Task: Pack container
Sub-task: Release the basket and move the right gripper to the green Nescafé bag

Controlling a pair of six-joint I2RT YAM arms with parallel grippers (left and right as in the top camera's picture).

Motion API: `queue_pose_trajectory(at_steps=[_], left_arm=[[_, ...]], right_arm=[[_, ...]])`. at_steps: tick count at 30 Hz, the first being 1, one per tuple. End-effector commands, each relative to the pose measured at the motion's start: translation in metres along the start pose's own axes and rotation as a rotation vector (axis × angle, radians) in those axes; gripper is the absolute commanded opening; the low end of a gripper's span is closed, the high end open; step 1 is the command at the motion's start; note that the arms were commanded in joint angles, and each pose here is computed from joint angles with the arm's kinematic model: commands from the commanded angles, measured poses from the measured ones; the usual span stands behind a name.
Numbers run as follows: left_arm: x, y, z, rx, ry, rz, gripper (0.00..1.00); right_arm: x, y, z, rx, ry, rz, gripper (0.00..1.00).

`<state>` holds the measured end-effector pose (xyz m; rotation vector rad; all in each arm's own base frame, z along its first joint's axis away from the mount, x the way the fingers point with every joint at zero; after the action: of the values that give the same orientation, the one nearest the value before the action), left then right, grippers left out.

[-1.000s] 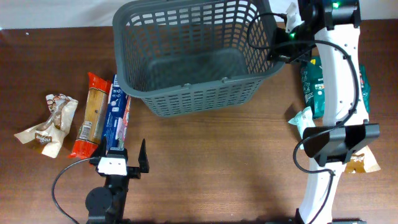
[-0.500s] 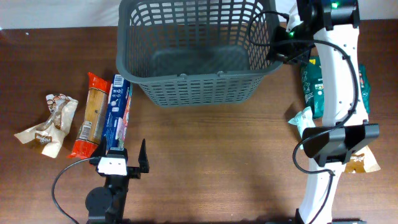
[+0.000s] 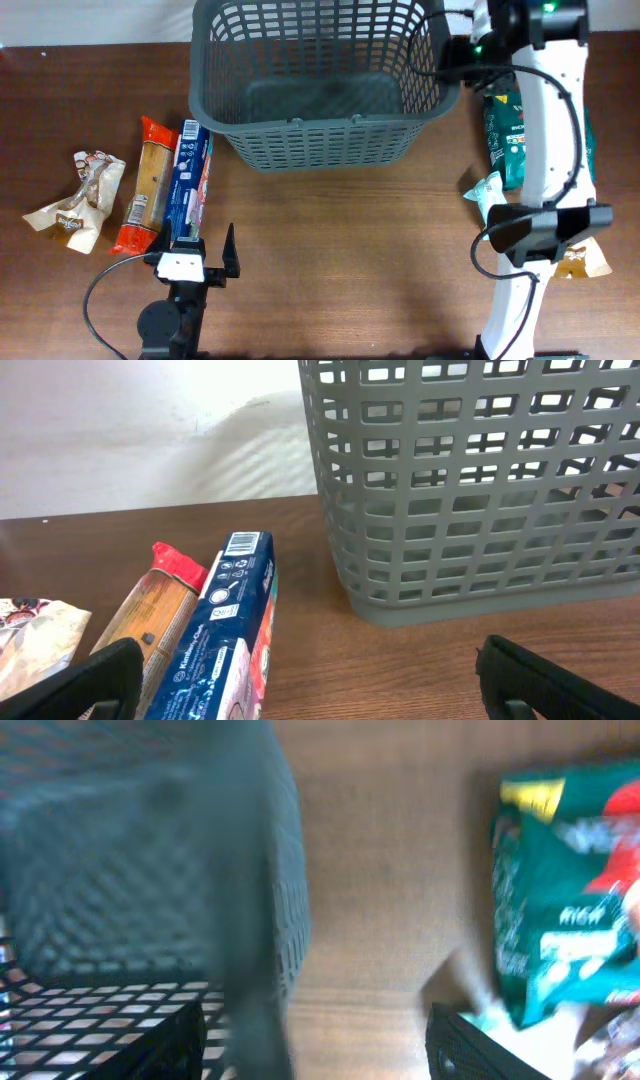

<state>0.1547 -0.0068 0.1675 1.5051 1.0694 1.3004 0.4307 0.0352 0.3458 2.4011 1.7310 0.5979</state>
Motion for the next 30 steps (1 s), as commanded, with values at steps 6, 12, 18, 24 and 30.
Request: queue_pose_trajectory(at_steps=[6, 12, 18, 24, 30], left_arm=[[-0.002, -0.001, 0.0, -0.005, -0.013, -0.006, 0.99], [-0.002, -0.001, 0.0, -0.005, -0.013, -0.006, 0.99], [-0.002, -0.001, 0.0, -0.005, -0.013, -0.006, 0.99], [-0.002, -0.001, 0.0, -0.005, -0.013, -0.006, 0.99], [-0.002, -0.001, 0.0, -0.005, -0.013, -0.006, 0.99]], right_arm=[[-0.001, -0.034, -0.176, -0.476, 0.132, -0.151, 0.7], [-0.064, -0.03, -0.201, -0.559, -0.057, 0.072, 0.65], [-0.157, 0.008, -0.133, -0.354, -0.241, 0.306, 0.79], [-0.214, 0.033, -0.038, -0.177, -0.196, 0.182, 1.0], [-0.244, 0.043, 0.029, -0.135, -0.208, -0.03, 0.99]])
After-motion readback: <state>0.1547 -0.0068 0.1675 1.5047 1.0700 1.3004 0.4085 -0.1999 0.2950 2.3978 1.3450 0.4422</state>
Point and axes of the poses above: each gripper's point midway between its finger pads, its own z axis out along the fingers, its own x axis along the line the jaws close on, y = z × x, the point moved 9 cm from there along -z, back along the fingers, and after that the axes turned 13 degrees about z, right-handed, at the moved point
